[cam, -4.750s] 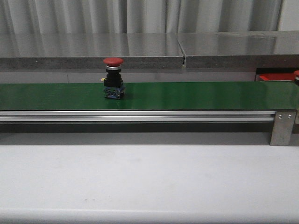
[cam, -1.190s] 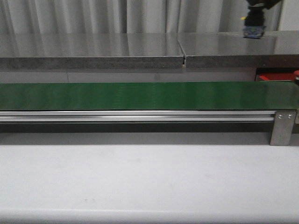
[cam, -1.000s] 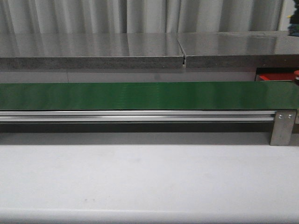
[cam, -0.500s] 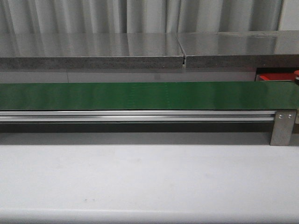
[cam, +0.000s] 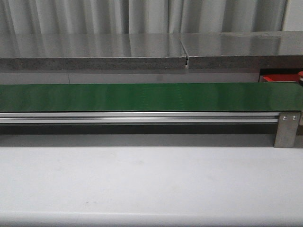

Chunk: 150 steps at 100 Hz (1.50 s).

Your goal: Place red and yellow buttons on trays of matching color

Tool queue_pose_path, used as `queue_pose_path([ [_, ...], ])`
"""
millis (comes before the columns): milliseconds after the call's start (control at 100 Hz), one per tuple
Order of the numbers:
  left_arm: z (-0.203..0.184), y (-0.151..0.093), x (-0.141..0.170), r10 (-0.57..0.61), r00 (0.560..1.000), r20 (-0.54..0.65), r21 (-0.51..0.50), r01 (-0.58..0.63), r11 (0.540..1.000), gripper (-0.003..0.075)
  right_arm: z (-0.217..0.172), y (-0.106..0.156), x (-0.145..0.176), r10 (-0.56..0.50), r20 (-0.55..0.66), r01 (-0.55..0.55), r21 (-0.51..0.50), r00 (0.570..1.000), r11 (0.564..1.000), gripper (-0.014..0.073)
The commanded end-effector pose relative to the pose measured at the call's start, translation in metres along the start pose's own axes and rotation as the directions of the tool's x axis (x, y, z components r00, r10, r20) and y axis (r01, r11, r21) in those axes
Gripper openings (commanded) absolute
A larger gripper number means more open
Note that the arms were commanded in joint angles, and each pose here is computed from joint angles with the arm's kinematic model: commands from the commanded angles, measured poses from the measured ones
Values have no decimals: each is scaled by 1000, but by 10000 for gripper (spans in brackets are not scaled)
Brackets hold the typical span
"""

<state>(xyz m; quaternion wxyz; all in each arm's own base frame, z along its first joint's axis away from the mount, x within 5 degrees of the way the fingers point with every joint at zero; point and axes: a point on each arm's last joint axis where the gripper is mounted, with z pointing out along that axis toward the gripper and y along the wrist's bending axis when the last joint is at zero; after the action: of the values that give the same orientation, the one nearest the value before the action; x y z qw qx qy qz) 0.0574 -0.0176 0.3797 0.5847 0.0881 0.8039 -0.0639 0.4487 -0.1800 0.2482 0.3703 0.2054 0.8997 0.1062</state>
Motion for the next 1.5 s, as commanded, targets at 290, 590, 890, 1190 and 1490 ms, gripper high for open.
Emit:
queue_pose_path([
  [290,-3,0,-13,-16,996,87,4,16,1000,-20,-2,0,-17,70,132,-67,-26,989,997,165],
  [590,-3,0,-13,-16,996,87,4,16,1000,-20,10,-5,-11,81,112,-79,-21,990,997,176],
  [890,-3,0,-13,-16,996,87,4,16,1000,-20,10,-4,-11,98,107,-95,-35,989,995,608],
  [1190,-3,0,-13,-16,996,87,4,16,1000,-20,-15,3,-21,4,137,-5,8,991,1000,603],
  [1490,-3,0,-13,-16,996,87,4,16,1000,-20,-76,27,-34,-226,165,206,129,960,970,602],
])
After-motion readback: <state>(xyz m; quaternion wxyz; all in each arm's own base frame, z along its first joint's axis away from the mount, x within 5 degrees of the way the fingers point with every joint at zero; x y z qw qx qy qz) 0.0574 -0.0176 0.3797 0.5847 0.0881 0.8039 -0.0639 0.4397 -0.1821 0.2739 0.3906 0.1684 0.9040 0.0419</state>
